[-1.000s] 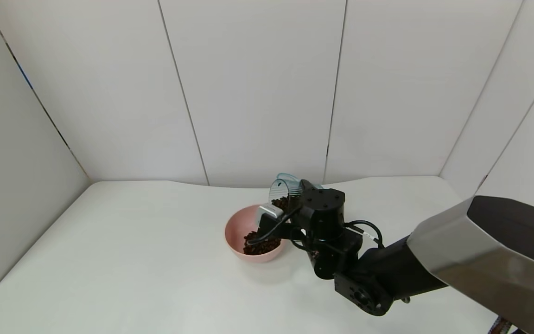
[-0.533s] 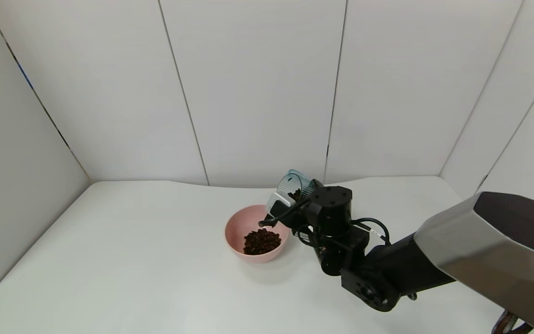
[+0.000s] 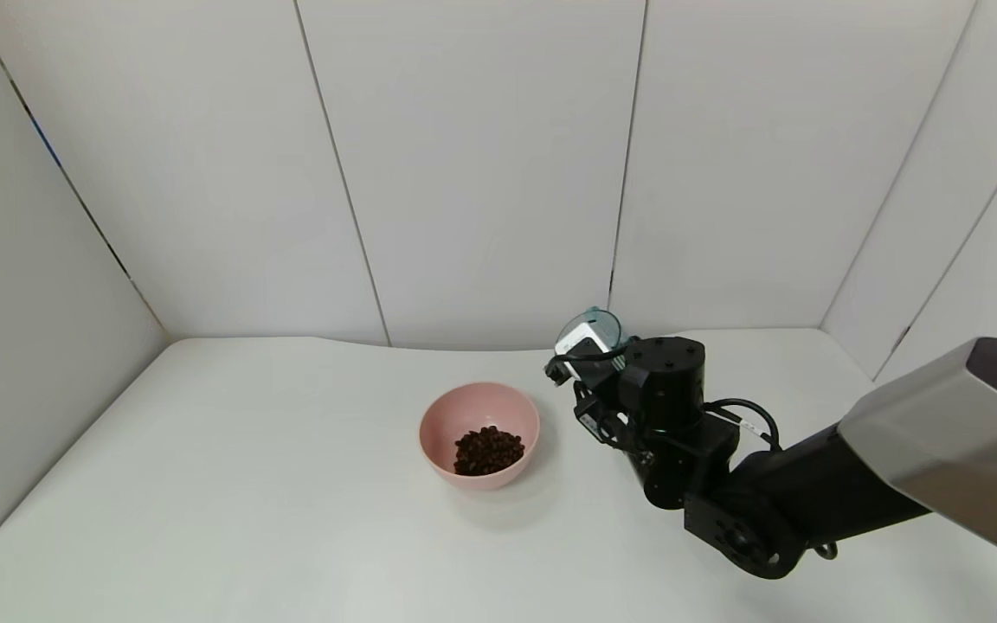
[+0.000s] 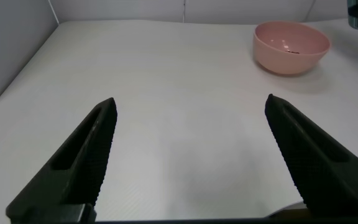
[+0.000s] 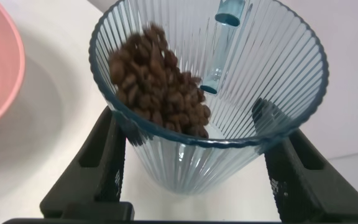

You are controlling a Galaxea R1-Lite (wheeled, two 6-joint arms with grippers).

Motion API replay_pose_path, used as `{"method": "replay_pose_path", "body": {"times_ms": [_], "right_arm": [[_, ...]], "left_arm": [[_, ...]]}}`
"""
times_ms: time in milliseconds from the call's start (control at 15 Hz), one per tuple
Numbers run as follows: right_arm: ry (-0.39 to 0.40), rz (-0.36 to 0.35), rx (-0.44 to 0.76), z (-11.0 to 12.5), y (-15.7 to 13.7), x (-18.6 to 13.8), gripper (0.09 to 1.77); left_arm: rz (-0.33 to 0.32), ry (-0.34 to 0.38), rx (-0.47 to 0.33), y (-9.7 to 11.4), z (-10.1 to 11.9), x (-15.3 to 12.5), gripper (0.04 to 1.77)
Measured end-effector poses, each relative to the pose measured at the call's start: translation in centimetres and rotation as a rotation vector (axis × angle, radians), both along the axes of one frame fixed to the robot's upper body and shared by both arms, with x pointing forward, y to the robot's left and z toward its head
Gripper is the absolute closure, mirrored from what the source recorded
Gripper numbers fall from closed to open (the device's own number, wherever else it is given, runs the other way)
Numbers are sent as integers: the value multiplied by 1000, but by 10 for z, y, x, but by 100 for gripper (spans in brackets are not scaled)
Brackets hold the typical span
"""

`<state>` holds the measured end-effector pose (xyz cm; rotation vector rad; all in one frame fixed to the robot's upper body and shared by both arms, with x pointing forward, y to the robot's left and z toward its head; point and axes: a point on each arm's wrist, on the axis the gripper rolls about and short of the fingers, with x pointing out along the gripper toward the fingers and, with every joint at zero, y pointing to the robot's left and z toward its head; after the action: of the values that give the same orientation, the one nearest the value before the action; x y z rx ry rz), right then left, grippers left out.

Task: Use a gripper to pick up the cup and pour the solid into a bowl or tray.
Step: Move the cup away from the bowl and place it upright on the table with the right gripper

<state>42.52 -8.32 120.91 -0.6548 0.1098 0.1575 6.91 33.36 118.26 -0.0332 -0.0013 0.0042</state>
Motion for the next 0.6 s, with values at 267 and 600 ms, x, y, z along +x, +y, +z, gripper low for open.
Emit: {"method": "replay_pose_path", "body": {"times_ms": [267,600], "right_arm": [[26,-51,160,5,-17,-5,54],[55,-103,341,8,-34,-13,54]], "left_arm": [[0,0,0,0,0,0,9],[0,0,0,0,0,0,9]]}}
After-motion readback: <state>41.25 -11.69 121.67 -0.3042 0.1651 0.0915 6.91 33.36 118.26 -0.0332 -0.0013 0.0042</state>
